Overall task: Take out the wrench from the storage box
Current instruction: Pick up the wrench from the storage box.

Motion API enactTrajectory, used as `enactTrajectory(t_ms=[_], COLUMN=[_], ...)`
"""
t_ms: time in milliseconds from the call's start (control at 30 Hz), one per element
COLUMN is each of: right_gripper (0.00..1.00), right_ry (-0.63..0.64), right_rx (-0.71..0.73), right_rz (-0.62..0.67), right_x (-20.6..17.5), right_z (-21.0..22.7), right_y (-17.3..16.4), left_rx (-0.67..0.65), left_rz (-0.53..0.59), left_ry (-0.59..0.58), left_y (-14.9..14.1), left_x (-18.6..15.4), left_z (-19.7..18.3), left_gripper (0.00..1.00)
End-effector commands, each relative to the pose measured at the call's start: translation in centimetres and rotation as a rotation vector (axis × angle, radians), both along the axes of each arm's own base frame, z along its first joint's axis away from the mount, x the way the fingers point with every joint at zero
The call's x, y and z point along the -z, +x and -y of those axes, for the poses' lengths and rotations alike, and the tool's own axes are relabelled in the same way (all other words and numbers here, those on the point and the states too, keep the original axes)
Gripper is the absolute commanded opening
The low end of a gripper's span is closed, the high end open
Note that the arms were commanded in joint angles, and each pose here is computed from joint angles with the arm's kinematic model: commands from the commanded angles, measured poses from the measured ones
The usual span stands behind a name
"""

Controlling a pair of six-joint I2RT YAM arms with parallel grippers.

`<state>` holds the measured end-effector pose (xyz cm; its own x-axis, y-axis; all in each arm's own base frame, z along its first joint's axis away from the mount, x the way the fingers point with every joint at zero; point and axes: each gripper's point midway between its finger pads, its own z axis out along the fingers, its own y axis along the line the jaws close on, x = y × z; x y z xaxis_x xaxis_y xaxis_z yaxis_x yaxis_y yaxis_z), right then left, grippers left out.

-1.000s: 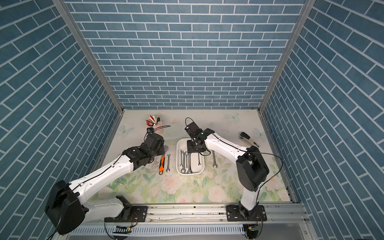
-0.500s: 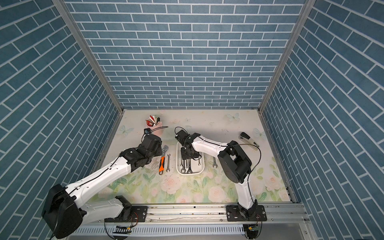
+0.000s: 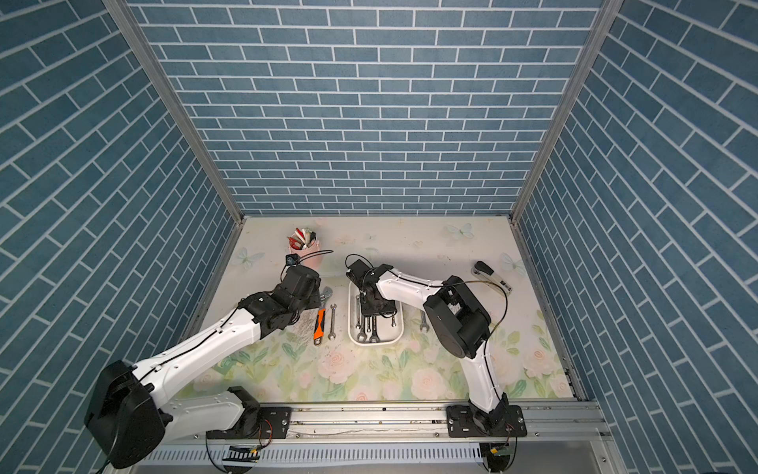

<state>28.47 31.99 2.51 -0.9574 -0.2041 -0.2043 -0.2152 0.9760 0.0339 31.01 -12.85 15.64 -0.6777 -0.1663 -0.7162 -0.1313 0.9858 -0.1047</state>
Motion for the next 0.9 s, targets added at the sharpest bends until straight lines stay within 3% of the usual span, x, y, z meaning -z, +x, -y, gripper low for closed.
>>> enactTrajectory(t_ms=[0, 433, 633, 867], right_gripper=[0.48, 0.42, 0.29, 0.21], right_ry=[-0.002, -0.032, -0.046, -0.04], right_rx=[0.023, 0.017, 0.016, 0.013], right_rz=[-0.015, -0.074, -0.085, -0.076], right_x=[0.5, 2.4, 3.0, 2.9], right_z=[-0.5, -0.1, 0.2, 0.3], right_y=[0.0, -1.2, -1.4, -1.3], left_rx=[0.002, 0.007, 0.008, 0.009], left_rz=[-0.019, -0.017, -0.011, -0.013], left_ry=[0.02, 0.006, 0.006, 0.006], left_y=[-0.1, 0.0, 0.1, 0.2], left_x=[0.5, 0.2, -0.2, -0.3], left_z=[-0.3, -0.1, -0.1, 0.0], left_gripper=[0.48, 0.48, 0.48, 0.48])
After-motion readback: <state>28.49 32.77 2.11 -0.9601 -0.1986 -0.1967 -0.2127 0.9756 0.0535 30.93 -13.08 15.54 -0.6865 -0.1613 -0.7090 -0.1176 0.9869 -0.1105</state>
